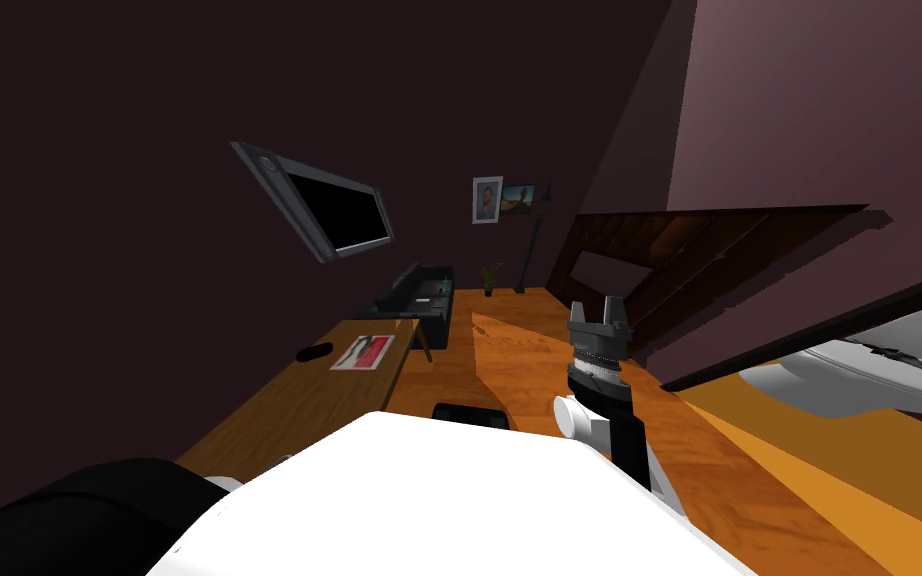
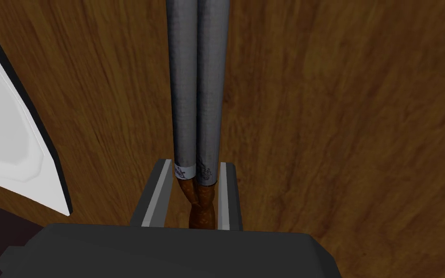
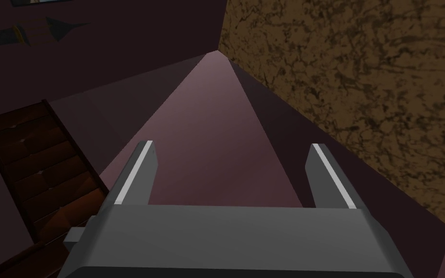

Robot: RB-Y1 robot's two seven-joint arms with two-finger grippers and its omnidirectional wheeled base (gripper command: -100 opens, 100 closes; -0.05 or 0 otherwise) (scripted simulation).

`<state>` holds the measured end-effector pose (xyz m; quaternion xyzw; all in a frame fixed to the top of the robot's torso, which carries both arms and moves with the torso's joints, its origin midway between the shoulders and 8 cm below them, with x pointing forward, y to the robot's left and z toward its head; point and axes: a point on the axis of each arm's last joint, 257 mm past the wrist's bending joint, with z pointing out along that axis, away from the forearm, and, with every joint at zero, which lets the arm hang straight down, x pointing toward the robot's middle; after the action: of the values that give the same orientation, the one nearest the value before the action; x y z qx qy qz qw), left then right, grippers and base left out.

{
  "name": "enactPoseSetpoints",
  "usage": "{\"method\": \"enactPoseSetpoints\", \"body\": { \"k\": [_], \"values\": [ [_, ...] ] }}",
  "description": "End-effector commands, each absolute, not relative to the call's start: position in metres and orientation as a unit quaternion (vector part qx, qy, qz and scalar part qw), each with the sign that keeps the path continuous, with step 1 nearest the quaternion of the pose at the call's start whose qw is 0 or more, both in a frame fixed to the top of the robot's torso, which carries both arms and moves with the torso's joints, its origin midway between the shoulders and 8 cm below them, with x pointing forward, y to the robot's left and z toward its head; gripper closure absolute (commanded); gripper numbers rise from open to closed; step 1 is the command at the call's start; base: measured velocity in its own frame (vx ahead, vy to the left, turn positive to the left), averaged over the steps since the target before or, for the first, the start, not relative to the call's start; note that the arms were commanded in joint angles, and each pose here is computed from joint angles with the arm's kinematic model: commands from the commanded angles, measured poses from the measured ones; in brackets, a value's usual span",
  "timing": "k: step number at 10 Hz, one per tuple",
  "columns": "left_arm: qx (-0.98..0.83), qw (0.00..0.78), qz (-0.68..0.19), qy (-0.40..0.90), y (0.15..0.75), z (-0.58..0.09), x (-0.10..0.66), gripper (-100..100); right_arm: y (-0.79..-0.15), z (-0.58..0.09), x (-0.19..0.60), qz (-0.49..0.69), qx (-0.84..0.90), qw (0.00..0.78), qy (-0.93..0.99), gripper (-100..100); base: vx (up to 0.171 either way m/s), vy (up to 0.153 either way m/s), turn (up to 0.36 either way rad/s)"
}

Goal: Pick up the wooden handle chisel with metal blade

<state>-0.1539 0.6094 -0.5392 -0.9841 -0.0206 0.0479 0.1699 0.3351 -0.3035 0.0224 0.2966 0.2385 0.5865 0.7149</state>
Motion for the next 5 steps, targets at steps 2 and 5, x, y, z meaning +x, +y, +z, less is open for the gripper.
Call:
{"method": "enactPoseSetpoints", "body": {
  "k": [2, 5],
  "values": [
    [-0.984, 0.171, 0.049, -0.026, 0.621, -0.5221, -0.1608, 100, -0.3035, 0.0224, 0.3352, 0.587, 0.297, 0.715, 0.238, 0, 0.008, -0.081, -0.066],
    [-0.984, 0.171, 0.049, -0.026, 0.6223, -0.5204, -0.1627, 0, -0.3035, 0.0225, 0.3351, 0.587, 0.297, 0.715, 0.238, 0, -0.001, -0.038, -0.008]
  ]
}}
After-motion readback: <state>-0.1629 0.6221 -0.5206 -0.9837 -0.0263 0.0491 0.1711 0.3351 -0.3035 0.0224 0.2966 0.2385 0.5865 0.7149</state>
